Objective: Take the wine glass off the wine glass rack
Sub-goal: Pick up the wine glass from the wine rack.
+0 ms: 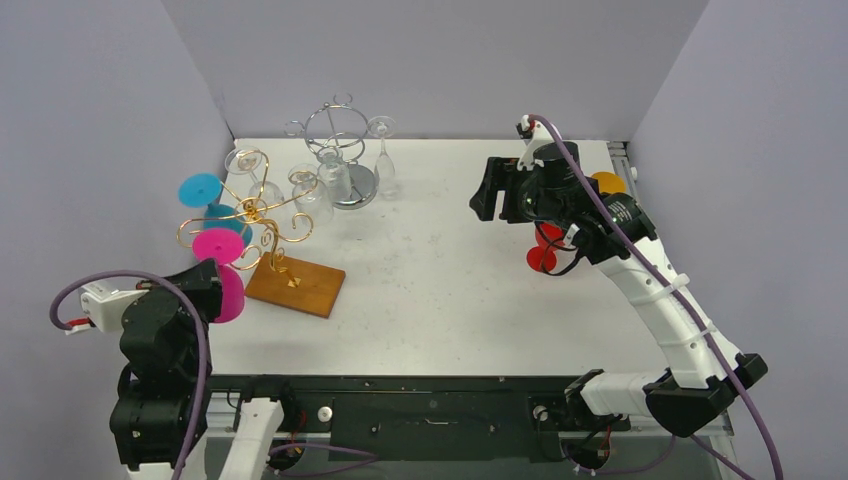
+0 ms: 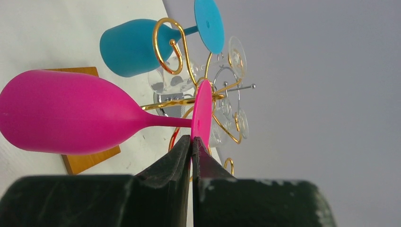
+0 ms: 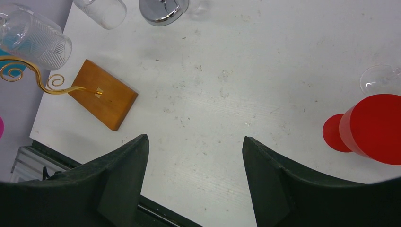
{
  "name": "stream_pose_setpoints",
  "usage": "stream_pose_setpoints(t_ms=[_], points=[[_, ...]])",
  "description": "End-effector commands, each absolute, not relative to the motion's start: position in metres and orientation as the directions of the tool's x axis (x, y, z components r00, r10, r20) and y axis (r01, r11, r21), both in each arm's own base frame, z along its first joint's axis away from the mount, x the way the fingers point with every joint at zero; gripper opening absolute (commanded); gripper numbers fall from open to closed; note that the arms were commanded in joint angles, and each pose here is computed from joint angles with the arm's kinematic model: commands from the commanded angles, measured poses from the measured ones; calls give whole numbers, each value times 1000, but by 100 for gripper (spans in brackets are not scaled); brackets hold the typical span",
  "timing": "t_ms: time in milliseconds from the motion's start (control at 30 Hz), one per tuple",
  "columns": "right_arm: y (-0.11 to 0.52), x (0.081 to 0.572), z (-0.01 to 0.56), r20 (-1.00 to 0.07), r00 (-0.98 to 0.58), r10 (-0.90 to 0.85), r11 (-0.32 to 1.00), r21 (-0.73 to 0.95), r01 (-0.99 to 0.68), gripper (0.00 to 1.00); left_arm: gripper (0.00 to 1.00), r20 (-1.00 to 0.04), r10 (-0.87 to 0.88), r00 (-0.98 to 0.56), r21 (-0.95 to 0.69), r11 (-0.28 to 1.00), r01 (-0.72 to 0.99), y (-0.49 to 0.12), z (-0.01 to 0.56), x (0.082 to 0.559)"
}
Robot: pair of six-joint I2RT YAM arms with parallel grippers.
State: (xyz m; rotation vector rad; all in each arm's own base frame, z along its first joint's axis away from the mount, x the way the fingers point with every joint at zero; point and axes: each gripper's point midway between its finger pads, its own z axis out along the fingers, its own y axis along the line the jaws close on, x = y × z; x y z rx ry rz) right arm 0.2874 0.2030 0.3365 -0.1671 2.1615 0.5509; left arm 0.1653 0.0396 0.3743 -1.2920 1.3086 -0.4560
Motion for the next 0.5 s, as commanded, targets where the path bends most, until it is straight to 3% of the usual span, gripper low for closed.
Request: stream_pose_setpoints(t_ms=[0, 233, 467], points=[[205, 294, 345, -811, -580, 81, 896, 314, -314, 68, 0, -435, -861, 262, -869, 326, -371, 32, 379, 142], [206, 294, 346, -808, -584, 78, 895, 315, -316, 68, 0, -425, -882, 204, -871, 337, -357, 20, 373, 115], [207, 295, 343, -805, -588, 73, 894, 314, -319, 68, 0, -370, -928, 32, -883, 341, -322, -14, 353, 106]])
